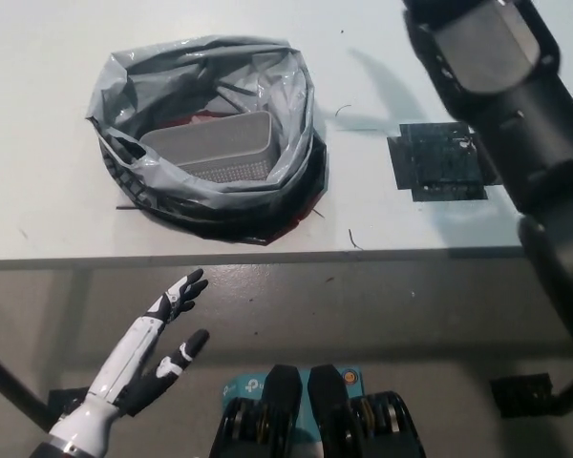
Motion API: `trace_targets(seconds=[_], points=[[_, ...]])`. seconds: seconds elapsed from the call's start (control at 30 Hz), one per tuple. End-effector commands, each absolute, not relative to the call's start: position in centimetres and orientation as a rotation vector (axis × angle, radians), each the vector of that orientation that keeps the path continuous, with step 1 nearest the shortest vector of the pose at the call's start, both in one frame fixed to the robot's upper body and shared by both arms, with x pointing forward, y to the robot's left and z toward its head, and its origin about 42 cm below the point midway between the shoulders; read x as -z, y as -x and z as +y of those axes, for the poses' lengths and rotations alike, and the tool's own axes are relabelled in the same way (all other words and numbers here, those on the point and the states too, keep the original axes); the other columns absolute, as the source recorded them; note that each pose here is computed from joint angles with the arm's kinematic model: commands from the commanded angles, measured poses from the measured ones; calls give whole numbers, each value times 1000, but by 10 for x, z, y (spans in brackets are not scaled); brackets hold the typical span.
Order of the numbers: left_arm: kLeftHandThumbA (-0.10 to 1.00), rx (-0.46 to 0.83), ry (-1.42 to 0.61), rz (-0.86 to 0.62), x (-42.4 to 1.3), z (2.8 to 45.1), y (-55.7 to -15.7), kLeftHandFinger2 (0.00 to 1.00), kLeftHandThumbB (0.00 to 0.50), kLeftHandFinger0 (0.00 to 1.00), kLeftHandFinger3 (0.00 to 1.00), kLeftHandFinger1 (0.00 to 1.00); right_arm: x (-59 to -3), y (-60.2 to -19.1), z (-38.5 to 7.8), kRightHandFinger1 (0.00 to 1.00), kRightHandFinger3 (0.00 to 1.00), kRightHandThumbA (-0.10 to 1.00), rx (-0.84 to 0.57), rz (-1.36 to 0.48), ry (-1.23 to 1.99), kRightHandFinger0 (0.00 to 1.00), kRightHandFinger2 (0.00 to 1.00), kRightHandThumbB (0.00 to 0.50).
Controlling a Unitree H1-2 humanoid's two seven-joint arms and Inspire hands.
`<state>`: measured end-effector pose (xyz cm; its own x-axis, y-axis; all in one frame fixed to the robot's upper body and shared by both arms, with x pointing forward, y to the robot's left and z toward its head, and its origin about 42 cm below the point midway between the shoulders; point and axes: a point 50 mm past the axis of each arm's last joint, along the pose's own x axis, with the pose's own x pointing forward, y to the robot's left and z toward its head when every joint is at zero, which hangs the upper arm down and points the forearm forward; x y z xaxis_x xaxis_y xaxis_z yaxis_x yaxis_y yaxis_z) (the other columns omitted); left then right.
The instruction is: Use the right hand to pick up a small rectangular container and put it into a plastic bag and lift the bag
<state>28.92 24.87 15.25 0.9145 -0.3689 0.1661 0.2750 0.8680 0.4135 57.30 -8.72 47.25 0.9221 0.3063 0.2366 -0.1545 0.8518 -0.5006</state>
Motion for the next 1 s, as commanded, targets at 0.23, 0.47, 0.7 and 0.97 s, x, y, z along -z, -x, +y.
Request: trace_targets(seconds=[0.23, 0.47, 0.7, 0.97], points=[[999, 245, -393, -439, -201, 264, -329, 1000, 221, 1000, 1000, 1000, -555, -246, -254, 1000, 1000, 1000, -174, -1280, 705, 1000, 1000, 356], [1000, 214, -369, -455, -209, 264, -340, 1000, 243, 1000, 1000, 1000, -490, -212, -267, 1000, 1000, 934, -254, -1363, 513, 1000, 1000, 357], [1000, 222, -378, -452, -209, 263, -341, 1000, 231, 1000, 1000, 1000, -410, -212, -232, 1000, 1000, 1000, -290, -1250, 278, 1000, 1000, 348], [1000, 234, -383, -443, -206, 262, -345, 1000, 233, 1000, 1000, 1000, -348, -232, -207, 1000, 1000, 1000, -240, -1054, 219, 1000, 1000, 427]])
